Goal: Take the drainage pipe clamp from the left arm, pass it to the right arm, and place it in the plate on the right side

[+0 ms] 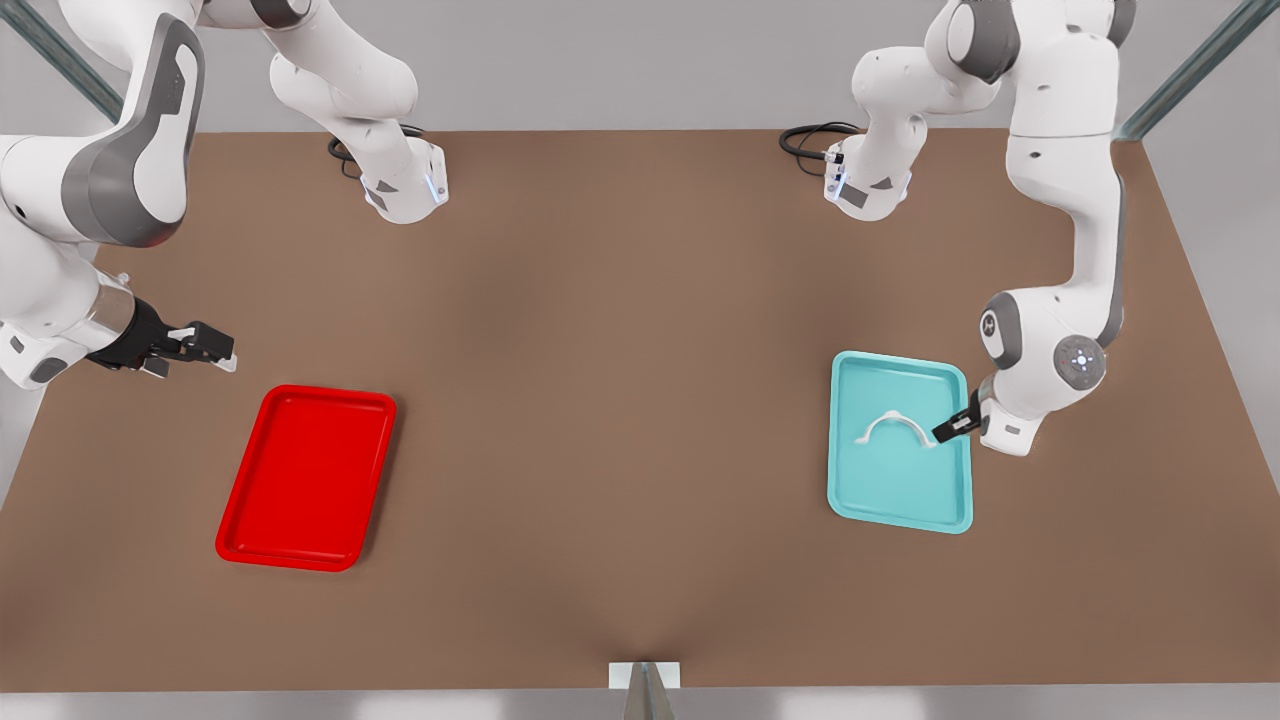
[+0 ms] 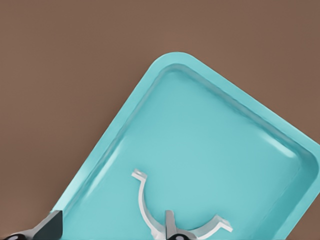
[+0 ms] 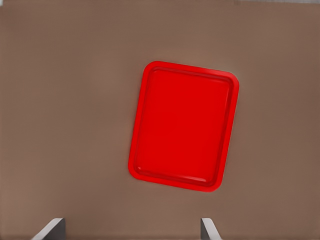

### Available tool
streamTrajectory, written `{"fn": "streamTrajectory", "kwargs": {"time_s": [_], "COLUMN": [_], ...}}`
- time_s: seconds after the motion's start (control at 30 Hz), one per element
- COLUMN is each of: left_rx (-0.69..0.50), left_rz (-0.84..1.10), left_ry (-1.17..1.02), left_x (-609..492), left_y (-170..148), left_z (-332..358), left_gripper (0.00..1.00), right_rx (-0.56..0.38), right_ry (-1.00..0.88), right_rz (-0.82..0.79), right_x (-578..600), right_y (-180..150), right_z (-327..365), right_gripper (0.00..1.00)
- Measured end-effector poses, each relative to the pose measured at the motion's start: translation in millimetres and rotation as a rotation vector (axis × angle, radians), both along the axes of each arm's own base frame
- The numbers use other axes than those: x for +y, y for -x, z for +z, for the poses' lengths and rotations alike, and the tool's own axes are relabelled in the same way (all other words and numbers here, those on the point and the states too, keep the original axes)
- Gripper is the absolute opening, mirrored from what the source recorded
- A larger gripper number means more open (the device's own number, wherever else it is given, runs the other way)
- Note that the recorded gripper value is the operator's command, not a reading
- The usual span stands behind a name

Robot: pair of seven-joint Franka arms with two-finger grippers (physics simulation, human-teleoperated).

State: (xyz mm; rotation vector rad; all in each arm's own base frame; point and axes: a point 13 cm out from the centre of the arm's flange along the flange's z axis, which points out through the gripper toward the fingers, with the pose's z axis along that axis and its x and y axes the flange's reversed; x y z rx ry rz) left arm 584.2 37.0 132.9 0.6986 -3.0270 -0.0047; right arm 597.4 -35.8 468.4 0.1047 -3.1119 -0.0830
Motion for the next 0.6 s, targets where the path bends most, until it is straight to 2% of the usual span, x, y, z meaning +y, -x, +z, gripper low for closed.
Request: {"fn": "streamTrajectory", "kwargs": {"time_s": [0.23, 0.37, 0.4, 0.5, 0.6], "left_rx": [0.032, 0.046, 0.049, 0.054, 0.053], "left_rz": [0.068, 0.101, 0.108, 0.129, 0.147], "left_ry": [-0.009, -0.015, -0.016, -0.019, -0.021], "left_x": [-11, -12, -12, -12, -12], "left_y": [22, 27, 28, 30, 30], "left_z": [-58, -76, -80, -86, -88], "left_gripper": [1.00, 0.94, 0.91, 0.66, 0.55], "right_rx": [0.000, -0.001, -0.001, -0.001, -0.002], "right_ry": [0.000, 0.000, 0.000, 0.000, 0.000], "right_rz": [0.004, 0.007, 0.008, 0.010, 0.011], "right_x": [-1, -1, -1, -1, -1], "right_y": [0, 0, 0, 0, 0], "right_z": [0, 0, 0, 0, 0], "right_gripper": [1.00, 1.00, 1.00, 1.00, 1.00]}}
